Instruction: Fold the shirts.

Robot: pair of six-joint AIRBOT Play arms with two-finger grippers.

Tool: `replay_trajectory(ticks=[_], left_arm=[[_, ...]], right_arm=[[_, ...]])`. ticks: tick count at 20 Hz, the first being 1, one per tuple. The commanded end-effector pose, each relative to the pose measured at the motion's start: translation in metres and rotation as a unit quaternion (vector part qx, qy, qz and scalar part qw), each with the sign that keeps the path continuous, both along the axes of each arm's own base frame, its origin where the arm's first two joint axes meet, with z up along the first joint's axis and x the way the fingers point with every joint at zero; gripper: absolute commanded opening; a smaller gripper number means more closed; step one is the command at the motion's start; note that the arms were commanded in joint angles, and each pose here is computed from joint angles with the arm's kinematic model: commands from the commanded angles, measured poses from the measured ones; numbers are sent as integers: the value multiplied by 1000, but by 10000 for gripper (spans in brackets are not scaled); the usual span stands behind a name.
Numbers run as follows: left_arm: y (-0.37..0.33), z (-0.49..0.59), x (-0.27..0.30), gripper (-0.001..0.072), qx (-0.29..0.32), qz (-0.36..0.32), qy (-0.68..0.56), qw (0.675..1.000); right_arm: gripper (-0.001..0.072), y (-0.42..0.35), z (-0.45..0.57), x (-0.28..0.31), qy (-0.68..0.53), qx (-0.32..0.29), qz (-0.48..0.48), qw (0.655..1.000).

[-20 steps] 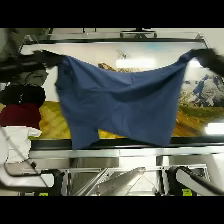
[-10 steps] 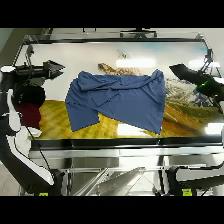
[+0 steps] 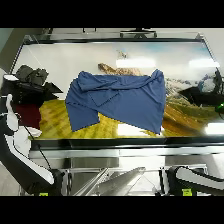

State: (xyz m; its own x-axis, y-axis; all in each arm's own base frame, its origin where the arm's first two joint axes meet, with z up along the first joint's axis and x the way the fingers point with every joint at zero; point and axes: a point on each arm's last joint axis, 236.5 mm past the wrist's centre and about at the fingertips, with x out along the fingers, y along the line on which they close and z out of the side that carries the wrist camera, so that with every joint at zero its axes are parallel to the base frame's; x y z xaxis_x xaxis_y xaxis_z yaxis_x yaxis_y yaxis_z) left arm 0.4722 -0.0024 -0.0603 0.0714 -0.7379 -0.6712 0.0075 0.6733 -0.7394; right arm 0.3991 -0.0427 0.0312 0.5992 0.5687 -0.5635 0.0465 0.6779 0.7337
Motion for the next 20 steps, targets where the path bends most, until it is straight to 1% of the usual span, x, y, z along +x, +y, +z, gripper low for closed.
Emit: replay_trajectory(ticks=[1, 4, 8, 9, 10, 11, 12, 13, 14, 15, 16, 17, 18, 20], left_arm=[[-11, -32, -2, 691, 49, -27, -5, 998], [-18, -49, 7, 691, 107, -44, -23, 993], [-43, -50, 9, 690, 108, -68, -34, 991], [-47, -49, 5, 589, 105, -80, -32, 991], [-52, -48, -1, 393, 101, -100, -33, 989], [-54, -47, -5, 258, 96, -112, -31, 989], [-55, -46, -8, 162, 94, -117, -28, 988], [-54, -46, -10, 98, 92, -119, -25, 988], [-54, -45, -12, 40, 90, -121, -22, 988], [-54, -44, -15, 33, 87, -124, -17, 988], [-53, -44, -17, 32, 84, -126, -14, 988], [-51, -43, -19, 32, 82, -125, -11, 989], [-51, -42, -19, 33, 80, -126, -9, 989], [-51, -42, -19, 32, 80, -125, -9, 989]], right_arm=[[278, 3, -19, -48, 52, 6, -10, 999], [278, 9, -24, -70, 61, 8, -25, 998], [278, 17, -25, -86, 75, 8, -27, 997], [279, 18, -28, -91, 89, 9, -26, 996], [279, 17, -32, -96, 105, 8, -26, 994], [280, 14, -40, -103, 132, 2, -33, 991], [282, 11, -47, -109, 158, 0, -45, 986], [314, 8, -56, -115, 179, -4, -57, 982], [375, 6, -64, -120, 195, -7, -66, 979], [394, 6, -72, -125, 208, -6, -74, 975], [395, 9, -81, -132, 220, -4, -77, 972], [426, 14, -91, -139, 234, 4, -80, 969], [510, 20, -100, -144, 246, 11, -86, 965], [515, 35, -118, -151, 259, 7, -79, 963]])
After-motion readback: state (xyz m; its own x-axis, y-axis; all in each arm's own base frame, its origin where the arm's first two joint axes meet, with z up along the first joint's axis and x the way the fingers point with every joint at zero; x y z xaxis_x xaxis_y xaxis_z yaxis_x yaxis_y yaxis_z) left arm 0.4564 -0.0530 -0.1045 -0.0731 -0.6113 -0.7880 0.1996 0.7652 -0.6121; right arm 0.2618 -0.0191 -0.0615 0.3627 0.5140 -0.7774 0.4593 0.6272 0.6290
